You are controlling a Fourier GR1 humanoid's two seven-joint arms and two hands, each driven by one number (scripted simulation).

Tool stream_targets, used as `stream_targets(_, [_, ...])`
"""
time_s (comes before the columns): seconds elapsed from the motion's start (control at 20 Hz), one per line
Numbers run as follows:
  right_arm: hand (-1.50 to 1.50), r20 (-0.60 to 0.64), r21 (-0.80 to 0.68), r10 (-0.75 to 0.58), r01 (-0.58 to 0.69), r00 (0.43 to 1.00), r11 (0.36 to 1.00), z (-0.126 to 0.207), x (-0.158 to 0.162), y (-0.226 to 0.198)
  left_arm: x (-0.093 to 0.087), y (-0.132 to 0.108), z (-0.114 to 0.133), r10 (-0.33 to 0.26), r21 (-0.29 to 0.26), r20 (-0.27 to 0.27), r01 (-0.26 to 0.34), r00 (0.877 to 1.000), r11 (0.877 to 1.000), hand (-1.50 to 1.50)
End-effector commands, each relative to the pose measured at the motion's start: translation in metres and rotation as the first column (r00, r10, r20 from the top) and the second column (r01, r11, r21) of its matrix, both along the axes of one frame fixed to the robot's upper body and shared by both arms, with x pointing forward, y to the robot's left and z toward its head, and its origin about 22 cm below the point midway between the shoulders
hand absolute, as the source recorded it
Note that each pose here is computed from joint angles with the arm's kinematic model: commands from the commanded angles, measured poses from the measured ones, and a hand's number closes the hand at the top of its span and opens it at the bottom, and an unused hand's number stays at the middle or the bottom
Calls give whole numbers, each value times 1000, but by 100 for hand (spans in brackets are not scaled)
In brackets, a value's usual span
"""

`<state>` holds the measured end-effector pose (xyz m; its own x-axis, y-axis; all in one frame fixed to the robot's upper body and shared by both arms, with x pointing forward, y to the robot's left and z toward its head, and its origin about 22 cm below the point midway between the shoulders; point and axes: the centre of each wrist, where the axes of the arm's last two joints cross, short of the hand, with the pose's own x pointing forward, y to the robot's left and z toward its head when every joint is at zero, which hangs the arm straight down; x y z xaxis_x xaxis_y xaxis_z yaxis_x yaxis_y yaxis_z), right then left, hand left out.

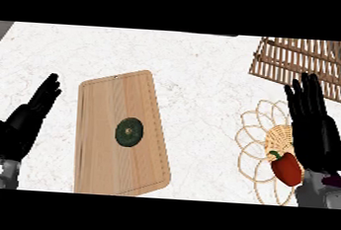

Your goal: Pick the eggplant from the placemat and place it in the tiered shelf

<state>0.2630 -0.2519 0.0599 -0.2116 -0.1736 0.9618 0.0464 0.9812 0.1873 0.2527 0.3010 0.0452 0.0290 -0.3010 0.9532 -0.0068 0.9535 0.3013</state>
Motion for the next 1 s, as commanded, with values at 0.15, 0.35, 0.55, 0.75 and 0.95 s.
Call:
stream_targets(0.15, [150, -61, -388, 261, -264, 963, 883, 1, 1, -19, -12, 29, -28, 120, -35, -90, -123, 989, 992, 0])
stream_targets(0.35, [150, 17, -780, -200, 138, 980, 611, 7, -4, -96, -23, 29, -44, 169, -63, -177, -183, 970, 981, 0])
stream_targets(0.55, [-150, 28, -806, -86, 74, 996, 587, -48, -47, -53, -22, 46, -51, 172, -76, -196, -190, 965, 979, 0])
stream_targets(0.75, [-150, -26, -813, -53, 10, 998, 582, -56, -77, -42, -29, 47, -31, 164, -96, -185, -183, 969, 978, 0])
stream_targets(0.95, [-150, 28, -929, -173, 89, 985, 359, -24, -77, -41, -38, 64, -49, 159, -77, -200, -177, 967, 981, 0])
